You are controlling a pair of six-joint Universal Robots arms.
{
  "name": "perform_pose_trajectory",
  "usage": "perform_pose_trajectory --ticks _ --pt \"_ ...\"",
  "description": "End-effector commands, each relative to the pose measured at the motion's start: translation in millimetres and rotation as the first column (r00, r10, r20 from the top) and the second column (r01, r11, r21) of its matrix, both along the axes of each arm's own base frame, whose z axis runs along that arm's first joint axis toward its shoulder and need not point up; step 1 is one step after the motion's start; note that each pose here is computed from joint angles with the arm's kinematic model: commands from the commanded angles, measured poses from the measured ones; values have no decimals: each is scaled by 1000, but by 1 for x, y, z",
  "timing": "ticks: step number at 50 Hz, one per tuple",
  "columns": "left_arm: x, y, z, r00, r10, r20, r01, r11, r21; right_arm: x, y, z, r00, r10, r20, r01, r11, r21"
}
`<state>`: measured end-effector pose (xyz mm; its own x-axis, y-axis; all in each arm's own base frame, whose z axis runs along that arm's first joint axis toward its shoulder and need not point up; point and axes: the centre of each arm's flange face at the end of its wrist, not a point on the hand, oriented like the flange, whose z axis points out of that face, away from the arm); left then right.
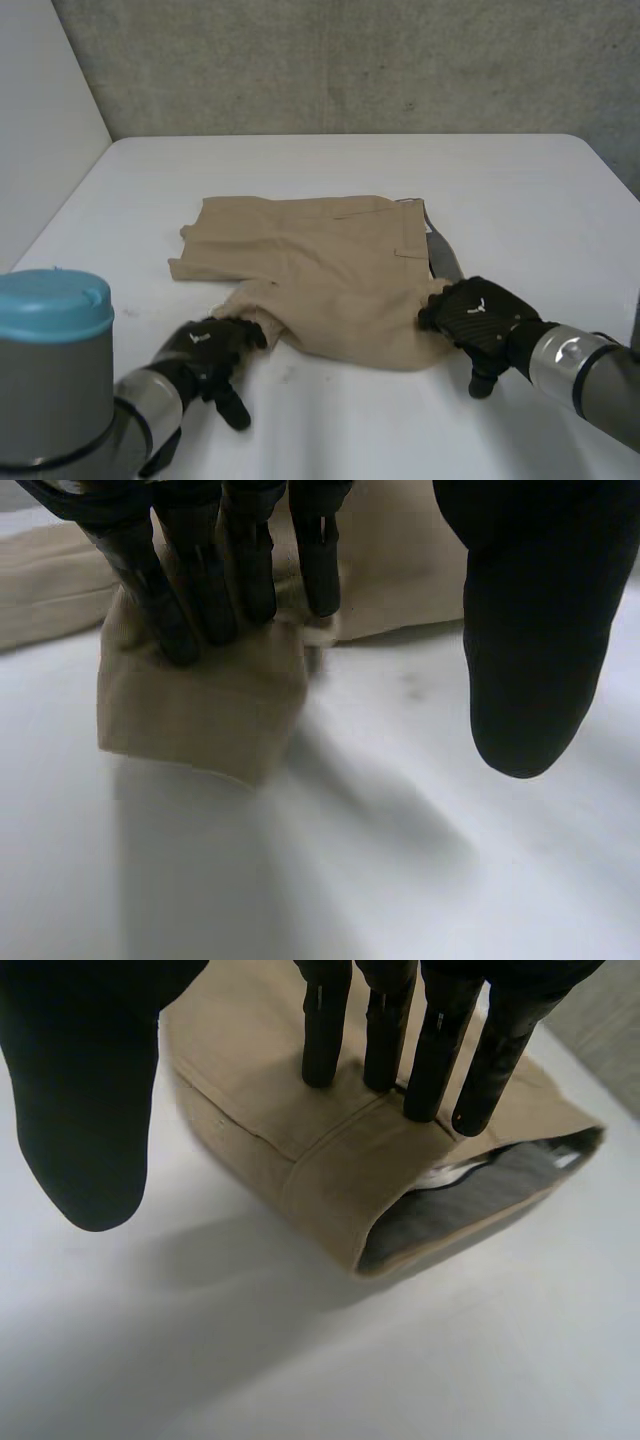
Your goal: Fold the shorts.
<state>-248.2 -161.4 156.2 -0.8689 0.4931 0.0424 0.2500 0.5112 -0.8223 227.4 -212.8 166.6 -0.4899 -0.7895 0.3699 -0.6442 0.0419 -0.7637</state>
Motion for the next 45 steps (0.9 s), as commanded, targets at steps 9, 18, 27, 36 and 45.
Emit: perform_pose_trajectory --ticks 9,18,27,36,45 --pt "11 -52 -20 985 167 35 -164 983 -81 8 -36 -27 996 -50 74 57 993 -106" --pt "7 -60 -19 985 170 12 -168 979 -117 6 -48 -35 993 -106 57 113 983 -147" --pt "4 -67 -16 985 170 -20 -171 971 -167 8 -52 -35 992 -104 69 114 978 -174" --pt "3 -69 -22 987 163 -2 -162 973 -166 8 -56 -31 980 -148 132 166 978 -129" --pt "1 -74 -22 988 153 -9 -151 964 -220 5 -60 -26 964 -192 183 211 974 -88"
